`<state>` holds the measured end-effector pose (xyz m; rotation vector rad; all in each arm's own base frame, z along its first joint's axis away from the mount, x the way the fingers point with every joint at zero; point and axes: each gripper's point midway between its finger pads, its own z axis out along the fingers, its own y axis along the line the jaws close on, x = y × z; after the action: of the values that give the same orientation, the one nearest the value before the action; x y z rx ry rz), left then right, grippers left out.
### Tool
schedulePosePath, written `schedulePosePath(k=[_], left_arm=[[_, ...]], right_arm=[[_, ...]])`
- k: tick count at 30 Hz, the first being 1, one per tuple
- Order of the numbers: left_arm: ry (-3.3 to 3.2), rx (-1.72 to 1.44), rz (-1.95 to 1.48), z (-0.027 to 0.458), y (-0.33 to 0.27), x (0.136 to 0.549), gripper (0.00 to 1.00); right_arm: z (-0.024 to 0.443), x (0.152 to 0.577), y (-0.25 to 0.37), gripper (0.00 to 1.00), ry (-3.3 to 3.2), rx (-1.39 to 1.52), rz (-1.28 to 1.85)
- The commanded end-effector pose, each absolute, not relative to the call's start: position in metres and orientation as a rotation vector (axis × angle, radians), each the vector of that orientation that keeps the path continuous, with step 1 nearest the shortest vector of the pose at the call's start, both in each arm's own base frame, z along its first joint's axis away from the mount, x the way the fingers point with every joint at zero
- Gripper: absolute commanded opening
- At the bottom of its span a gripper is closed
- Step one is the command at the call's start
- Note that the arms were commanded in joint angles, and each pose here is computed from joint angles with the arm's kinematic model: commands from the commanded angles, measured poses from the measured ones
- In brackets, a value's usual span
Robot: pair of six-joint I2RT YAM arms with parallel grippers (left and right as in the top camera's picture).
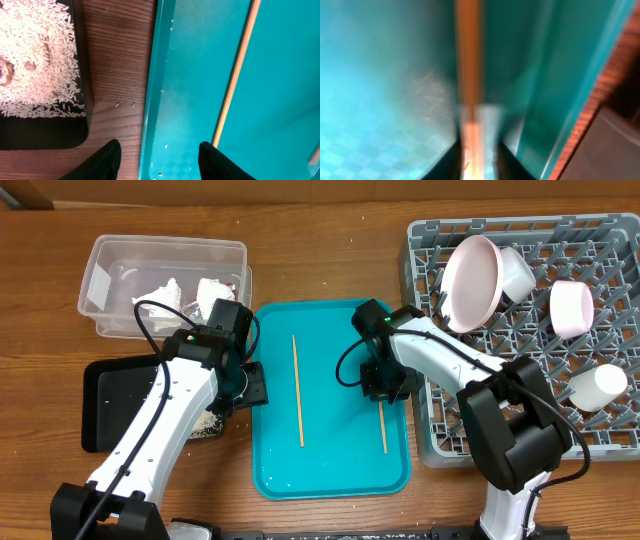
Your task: Sort waste into correct bins and load items into the dishwasher
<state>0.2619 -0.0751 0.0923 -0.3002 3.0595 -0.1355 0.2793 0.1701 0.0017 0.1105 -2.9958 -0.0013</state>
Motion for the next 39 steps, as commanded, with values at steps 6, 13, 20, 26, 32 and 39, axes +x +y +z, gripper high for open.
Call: schedulePosePath(k=[6, 13, 20, 26, 32, 39], left_arm=[[3.049, -0.318, -0.112, 0.093, -0.072, 0.264, 0.54], [3.049, -0.318, -0.112, 0.093, -0.072, 0.264, 0.56], [3.048, -0.318, -0.113, 0.093, -0.072, 0.264, 0.58], [3.044, -0.317, -0.115, 0.093, -0.073, 0.265, 0.6], [3.044, -0.317, -0.115, 0.093, -0.073, 0.265, 0.6], [3.043, -0.317, -0.116, 0.093, -0.073, 0.266, 0.61]], right_arm=[[-0.017, 0.269, 0.159, 0.04, -2.959, 0.103, 0.071], [0.001, 0.271, 0.167, 0.04, -2.968, 0.132, 0.004], [0.089, 0.293, 0.164, 0.04, -3.126, 0.27, -0.129], [0.172, 0.312, 0.135, 0.04, -3.32, 0.325, -0.178], [0.182, 0.329, 0.08, 0.04, -3.398, 0.165, 0.014], [0.131, 0.33, 0.064, 0.04, -3.297, 0.153, 0.035]])
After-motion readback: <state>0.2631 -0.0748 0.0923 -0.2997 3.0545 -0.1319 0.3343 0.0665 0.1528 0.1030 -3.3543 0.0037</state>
